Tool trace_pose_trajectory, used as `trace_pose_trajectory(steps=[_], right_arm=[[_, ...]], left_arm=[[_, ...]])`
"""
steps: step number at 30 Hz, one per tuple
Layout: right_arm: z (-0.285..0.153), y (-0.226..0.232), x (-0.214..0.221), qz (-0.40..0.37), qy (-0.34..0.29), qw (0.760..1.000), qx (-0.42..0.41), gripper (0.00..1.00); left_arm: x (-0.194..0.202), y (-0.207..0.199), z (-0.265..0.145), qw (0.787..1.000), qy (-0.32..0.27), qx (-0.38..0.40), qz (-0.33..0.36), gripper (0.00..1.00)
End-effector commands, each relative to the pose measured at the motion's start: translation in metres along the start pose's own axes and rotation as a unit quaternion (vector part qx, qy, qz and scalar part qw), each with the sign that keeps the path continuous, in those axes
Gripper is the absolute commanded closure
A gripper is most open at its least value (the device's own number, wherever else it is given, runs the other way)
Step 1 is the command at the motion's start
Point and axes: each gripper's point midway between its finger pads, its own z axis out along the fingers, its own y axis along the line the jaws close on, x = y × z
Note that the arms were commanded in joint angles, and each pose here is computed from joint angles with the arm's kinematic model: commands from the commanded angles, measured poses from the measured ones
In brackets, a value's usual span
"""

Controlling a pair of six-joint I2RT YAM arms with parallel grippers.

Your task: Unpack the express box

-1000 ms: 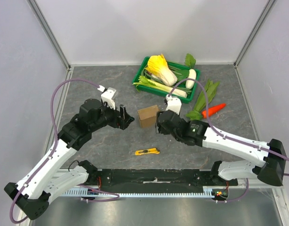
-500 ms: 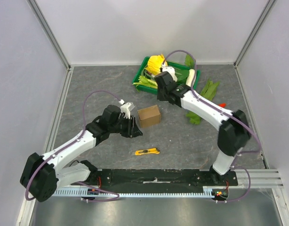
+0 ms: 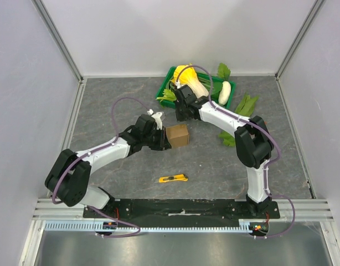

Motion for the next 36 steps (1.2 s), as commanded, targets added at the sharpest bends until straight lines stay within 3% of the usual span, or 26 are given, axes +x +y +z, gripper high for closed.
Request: trace_pose_trajectory(steps=[1,8,15,19,28,36], right_arm=[[-0.025,0.005,0.007,-0.012,0.010,0.999,-0.030,0.98],[-0.051,0.009,0.040,0.000,0.047,0.996,-0.071,0.97],[-0.063,0.016,0.054,0.015,0.025,0.994,-0.106,0.97],[-0.055,0.025,0.060,0.034,0.036,0.992,-0.115,0.97],[-0.069,0.063,0.047,0.031,-0.016,0.991,-0.131,0.98],[-0.065,0.088,0.050,0.022,-0.020,0.990,-0.137,0.98]], left_arm=[[-0.039,0.009,-0.001,0.997,-0.050,-0.058,-0.014,0.73],[-0.058,0.027,0.011,0.995,-0.040,-0.089,-0.033,0.76],[-0.078,0.048,0.015,0.992,-0.052,-0.081,-0.076,0.79],[-0.060,0.057,0.022,0.991,-0.020,-0.069,-0.115,0.81],[-0.029,0.050,0.048,0.980,0.066,0.005,-0.188,0.85],[-0.024,0.066,0.046,0.964,0.074,0.027,-0.254,0.87]])
